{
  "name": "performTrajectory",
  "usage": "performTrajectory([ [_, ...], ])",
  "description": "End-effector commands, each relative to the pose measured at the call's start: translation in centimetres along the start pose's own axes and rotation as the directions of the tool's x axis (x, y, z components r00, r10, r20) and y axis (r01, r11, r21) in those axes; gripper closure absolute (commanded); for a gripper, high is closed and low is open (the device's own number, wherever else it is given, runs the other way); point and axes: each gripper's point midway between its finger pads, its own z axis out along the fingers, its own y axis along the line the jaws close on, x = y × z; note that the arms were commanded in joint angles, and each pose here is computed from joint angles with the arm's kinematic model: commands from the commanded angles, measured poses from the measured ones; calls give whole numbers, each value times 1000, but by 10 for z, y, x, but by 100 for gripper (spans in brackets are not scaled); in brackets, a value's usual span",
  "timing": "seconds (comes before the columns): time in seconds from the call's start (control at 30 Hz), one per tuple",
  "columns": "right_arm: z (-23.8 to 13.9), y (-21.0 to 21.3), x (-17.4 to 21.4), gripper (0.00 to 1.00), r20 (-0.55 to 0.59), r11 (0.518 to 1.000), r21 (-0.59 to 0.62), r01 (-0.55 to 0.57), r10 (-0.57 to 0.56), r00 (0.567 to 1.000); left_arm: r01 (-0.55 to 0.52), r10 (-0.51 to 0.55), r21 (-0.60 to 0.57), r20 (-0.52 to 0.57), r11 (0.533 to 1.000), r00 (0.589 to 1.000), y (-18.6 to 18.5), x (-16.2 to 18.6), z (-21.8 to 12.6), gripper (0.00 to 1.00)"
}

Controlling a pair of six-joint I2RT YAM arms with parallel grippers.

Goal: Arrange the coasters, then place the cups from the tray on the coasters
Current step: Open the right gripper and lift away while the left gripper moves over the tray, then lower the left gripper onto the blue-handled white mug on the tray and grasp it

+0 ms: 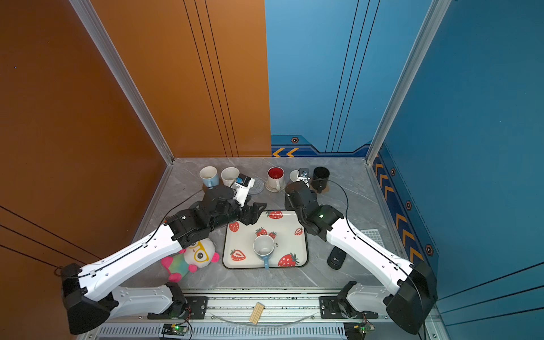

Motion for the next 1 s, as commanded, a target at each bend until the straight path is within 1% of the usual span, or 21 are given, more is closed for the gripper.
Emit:
performTrajectory([
  [0.0,0,-14,-9,37,38,998,21,-63,63,997,-2,7,34,-163,999,987,-12,41,-6,27],
  [0.07,-1,-14,-8,37,34,998,15,-65,64,997,12,-6,29,-213,1000,977,-18,59,-8,27],
  [0.2,-2,-20,-7,37,38,997,17,-75,75,996,45,-15,93,-303,995,953,-43,96,-12,27],
  [0.3,-4,-25,-6,36,46,995,20,-93,92,995,40,-10,74,-363,996,932,-49,120,-17,26],
  [0.33,-4,-26,-7,36,51,995,19,-99,98,994,45,-16,70,-377,997,926,-51,126,-18,25],
  [0.43,-5,-30,-5,36,52,994,16,-110,109,993,65,-14,103,-432,993,902,-63,144,-20,24],
  [0.57,-4,-33,-3,35,55,993,22,-120,119,991,70,-13,100,-478,993,878,-73,160,-20,23],
  [0.6,-4,-33,-3,35,56,992,21,-123,122,991,64,-13,83,-508,994,861,-70,175,-19,23],
  [0.63,-4,-33,-2,34,55,992,19,-125,124,991,63,-15,76,-523,995,852,-70,182,-17,23],
  [0.83,-1,-33,-2,33,50,992,13,-129,128,990,69,-39,30,-586,997,809,-72,208,-9,21],
  [0.97,0,-32,0,33,45,992,14,-128,127,991,71,-63,-11,-609,997,791,-68,219,-3,21],
])
